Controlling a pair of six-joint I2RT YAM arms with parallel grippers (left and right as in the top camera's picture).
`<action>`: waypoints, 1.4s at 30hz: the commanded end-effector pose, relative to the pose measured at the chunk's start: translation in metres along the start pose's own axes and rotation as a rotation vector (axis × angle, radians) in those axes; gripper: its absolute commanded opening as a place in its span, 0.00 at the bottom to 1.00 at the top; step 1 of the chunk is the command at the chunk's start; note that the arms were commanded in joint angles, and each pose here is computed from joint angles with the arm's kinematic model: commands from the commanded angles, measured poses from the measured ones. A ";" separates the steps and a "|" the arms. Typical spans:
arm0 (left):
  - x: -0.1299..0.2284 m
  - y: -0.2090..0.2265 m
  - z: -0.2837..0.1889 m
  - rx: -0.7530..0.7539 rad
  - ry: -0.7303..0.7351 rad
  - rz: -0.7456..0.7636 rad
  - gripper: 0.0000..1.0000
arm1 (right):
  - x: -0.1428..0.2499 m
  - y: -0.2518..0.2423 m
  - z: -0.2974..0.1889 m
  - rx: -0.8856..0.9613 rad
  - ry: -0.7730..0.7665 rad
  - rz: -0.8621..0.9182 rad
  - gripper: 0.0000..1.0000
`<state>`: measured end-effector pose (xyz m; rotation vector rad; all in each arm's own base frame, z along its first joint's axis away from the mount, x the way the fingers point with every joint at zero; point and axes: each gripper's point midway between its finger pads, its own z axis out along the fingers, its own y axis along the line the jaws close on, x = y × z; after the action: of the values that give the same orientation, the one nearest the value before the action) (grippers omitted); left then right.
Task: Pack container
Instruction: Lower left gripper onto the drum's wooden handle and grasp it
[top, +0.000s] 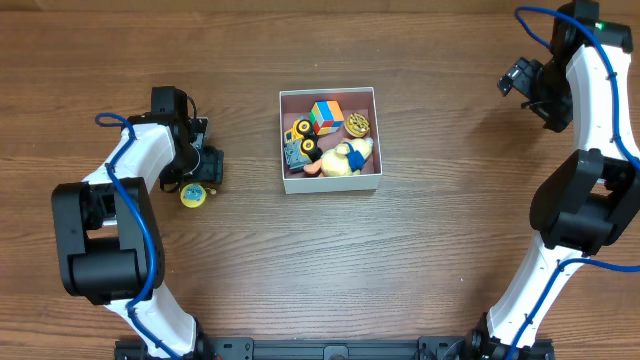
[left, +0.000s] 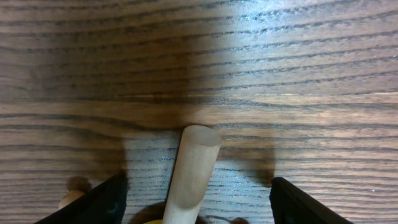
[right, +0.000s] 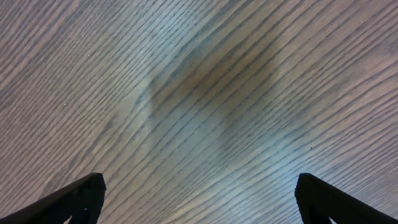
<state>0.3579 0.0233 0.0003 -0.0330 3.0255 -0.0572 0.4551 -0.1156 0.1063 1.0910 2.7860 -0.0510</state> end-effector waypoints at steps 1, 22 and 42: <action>0.003 -0.003 0.002 0.025 0.003 0.008 0.74 | 0.000 0.001 -0.002 -0.002 -0.006 -0.004 1.00; -0.002 -0.002 0.000 0.017 -0.009 0.008 0.39 | 0.000 0.001 -0.002 -0.002 -0.005 -0.004 1.00; -0.002 0.001 0.000 0.001 -0.009 0.000 0.27 | 0.000 0.001 -0.002 -0.002 -0.005 -0.004 1.00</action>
<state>0.3597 0.0231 0.0005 -0.0336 3.0180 -0.0603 0.4552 -0.1155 0.1063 1.0903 2.7859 -0.0509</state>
